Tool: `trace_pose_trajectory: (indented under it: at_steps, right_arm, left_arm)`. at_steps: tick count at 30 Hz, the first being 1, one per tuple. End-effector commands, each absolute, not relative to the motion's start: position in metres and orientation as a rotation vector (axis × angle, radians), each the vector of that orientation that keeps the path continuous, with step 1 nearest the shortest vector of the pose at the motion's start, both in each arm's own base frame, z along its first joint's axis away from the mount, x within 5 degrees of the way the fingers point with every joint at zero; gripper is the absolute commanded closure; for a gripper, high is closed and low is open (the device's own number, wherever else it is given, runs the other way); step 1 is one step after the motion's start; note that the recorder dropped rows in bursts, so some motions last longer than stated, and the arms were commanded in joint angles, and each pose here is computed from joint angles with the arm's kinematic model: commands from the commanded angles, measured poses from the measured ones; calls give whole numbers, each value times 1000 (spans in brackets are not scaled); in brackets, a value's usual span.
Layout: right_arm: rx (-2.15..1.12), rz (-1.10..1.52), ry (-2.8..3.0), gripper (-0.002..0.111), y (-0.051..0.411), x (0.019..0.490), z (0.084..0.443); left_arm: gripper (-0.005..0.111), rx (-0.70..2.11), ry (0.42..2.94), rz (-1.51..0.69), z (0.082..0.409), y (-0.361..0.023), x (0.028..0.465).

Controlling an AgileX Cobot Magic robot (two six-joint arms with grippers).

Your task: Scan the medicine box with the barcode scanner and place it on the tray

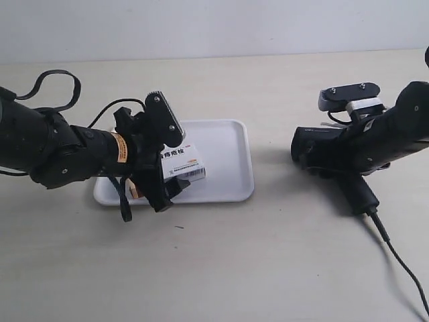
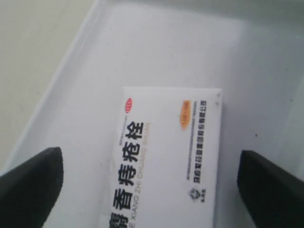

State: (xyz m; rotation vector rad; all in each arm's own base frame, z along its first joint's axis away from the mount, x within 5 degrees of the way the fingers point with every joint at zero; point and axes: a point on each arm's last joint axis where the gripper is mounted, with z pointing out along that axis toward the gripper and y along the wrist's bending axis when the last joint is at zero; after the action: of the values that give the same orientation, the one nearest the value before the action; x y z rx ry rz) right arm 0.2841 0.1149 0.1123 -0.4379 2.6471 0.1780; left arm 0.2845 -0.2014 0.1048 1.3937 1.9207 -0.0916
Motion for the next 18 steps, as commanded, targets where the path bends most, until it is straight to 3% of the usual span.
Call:
trace_pose_trajectory:
  at_steps: [1,5,8,10,12,14,16,18]
  right_arm:
    - [-456,194,2609,25,116,282,136]
    - [-517,199,2542,24,111,269,178]
    - [-501,232,2443,33,106,253,221]
    - [-483,256,2348,49,101,238,249]
    - [-432,298,2218,69,94,220,278]
    - [-378,333,2085,92,86,199,297]
    - [-340,349,1995,108,77,179,302]
    - [-317,351,1919,108,69,162,302]
  left_arm:
    - [2,1368,1898,-100,111,-203,286]
    - [2,1304,1856,-85,146,-200,285]
    - [7,1163,1864,-92,194,-190,277]
    - [25,1045,1890,-119,226,-181,267]
    - [56,930,1924,-149,253,-169,253]
    - [101,829,1896,-202,274,-156,234]
    - [104,772,1853,-248,282,-144,215]
    - [104,702,1817,-316,281,-130,192]
